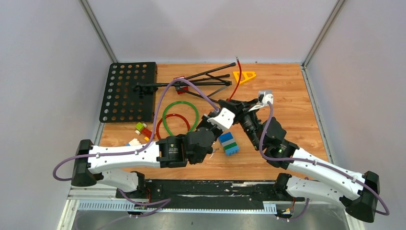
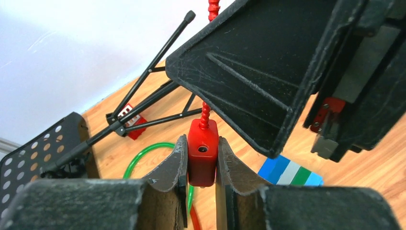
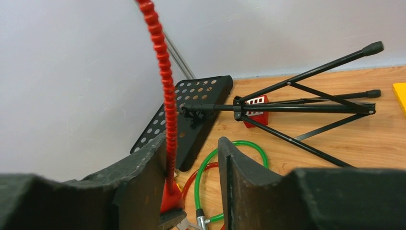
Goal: Lock with the key
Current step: Pick up the lock from the center of the board.
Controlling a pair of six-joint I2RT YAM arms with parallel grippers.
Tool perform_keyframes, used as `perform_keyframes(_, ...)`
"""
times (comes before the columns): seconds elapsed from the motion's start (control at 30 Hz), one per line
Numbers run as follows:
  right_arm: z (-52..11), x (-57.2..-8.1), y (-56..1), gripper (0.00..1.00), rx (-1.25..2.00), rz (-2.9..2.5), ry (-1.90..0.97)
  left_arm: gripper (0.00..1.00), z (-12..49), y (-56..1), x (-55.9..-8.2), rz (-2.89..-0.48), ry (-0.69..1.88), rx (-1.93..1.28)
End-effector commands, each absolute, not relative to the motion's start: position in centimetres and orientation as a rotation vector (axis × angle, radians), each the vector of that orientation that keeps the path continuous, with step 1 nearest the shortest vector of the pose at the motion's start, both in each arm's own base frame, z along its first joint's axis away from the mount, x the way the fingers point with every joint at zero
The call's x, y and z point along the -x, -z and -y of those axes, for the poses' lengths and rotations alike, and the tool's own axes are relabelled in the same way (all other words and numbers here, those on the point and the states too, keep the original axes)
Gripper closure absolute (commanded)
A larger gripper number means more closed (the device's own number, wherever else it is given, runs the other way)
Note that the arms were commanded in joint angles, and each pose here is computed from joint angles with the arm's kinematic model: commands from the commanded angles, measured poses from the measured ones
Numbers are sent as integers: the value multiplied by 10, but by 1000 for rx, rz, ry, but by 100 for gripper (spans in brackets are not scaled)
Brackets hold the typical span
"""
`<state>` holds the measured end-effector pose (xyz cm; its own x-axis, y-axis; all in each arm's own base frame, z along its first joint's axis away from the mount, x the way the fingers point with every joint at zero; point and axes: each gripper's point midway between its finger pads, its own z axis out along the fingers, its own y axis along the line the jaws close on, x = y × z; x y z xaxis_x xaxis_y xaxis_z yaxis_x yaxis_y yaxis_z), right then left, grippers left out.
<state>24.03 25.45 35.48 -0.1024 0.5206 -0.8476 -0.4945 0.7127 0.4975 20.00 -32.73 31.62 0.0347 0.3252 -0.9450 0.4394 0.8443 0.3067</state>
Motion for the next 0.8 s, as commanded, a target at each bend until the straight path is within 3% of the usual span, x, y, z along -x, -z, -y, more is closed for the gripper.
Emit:
perform_keyframes(0.0,-252,-240,-386,63,-92,-1359,-921,100,327,-350,-194,-1513,220,-540)
perform_keyframes(0.07,-253,-240,-387,78,-91,-1354,-923,100,328,-349,-193,-1510,232,-550)
perform_keyframes(0.13,-251,-239,-392,97,-90,-1340,-927,94,328,-348,-192,-1506,244,-554)
perform_keyframes(0.2,-250,-237,-395,100,-87,-1325,-932,79,329,-348,-190,-1498,267,-562)
perform_keyframes(0.23,-249,-235,-399,100,-82,-1312,-942,65,331,-348,-187,-1491,287,-576)
perform_keyframes(0.27,-247,-233,-402,100,-77,-1303,-946,39,332,-350,-185,-1478,311,-594)
perform_keyframes(0.33,-243,-232,-406,100,-63,-1294,-926,6,336,-351,-178,-1451,354,-648)
perform_keyframes(0.37,-240,-232,-407,100,-58,-1292,-905,1,335,-352,-176,-1443,375,-652)
perform_keyframes(0.6,-215,-222,-419,100,37,-1234,-787,0,323,-382,-144,-1286,616,-720)
perform_keyframes(0.77,-223,-182,-442,100,300,-1059,-855,0,313,-403,-116,-1147,761,-795)
